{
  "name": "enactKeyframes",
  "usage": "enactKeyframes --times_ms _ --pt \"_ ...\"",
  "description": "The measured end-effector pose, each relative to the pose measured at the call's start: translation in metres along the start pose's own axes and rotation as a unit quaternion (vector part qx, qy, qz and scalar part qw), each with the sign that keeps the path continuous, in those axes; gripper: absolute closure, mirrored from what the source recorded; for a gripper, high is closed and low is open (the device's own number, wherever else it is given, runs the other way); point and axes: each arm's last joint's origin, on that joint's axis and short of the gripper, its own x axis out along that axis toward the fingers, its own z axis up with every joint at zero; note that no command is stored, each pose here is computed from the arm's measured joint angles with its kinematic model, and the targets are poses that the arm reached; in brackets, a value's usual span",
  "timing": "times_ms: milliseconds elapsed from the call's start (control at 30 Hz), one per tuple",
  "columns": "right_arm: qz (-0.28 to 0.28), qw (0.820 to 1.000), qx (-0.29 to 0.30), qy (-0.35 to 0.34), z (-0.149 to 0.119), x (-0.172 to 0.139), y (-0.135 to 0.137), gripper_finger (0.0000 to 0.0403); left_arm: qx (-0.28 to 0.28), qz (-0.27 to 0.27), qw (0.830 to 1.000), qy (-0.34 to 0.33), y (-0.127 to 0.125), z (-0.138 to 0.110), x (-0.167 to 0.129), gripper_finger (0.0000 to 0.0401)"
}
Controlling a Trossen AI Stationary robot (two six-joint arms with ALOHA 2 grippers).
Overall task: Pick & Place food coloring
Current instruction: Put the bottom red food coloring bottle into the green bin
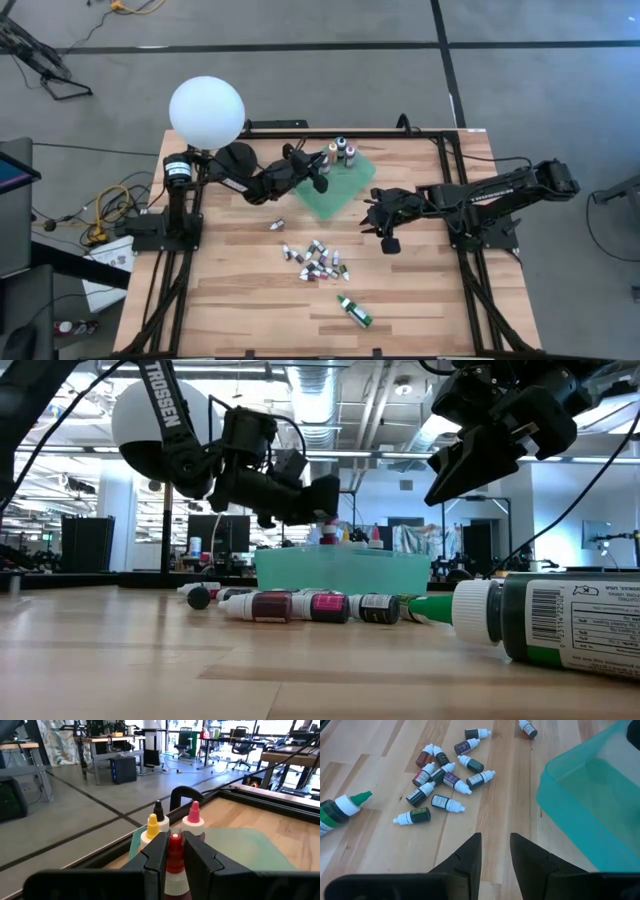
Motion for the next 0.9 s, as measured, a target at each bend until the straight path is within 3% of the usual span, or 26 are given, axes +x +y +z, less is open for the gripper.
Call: enactKeyframes --times_ms 900 --pt "-0.001 1.0 0.005 -0.004 0.0008 0.0 -0.0001 0.0307 0.008 -0.009 1.0 0.013 0.0022 -0.0023 0.0012 0.0358"
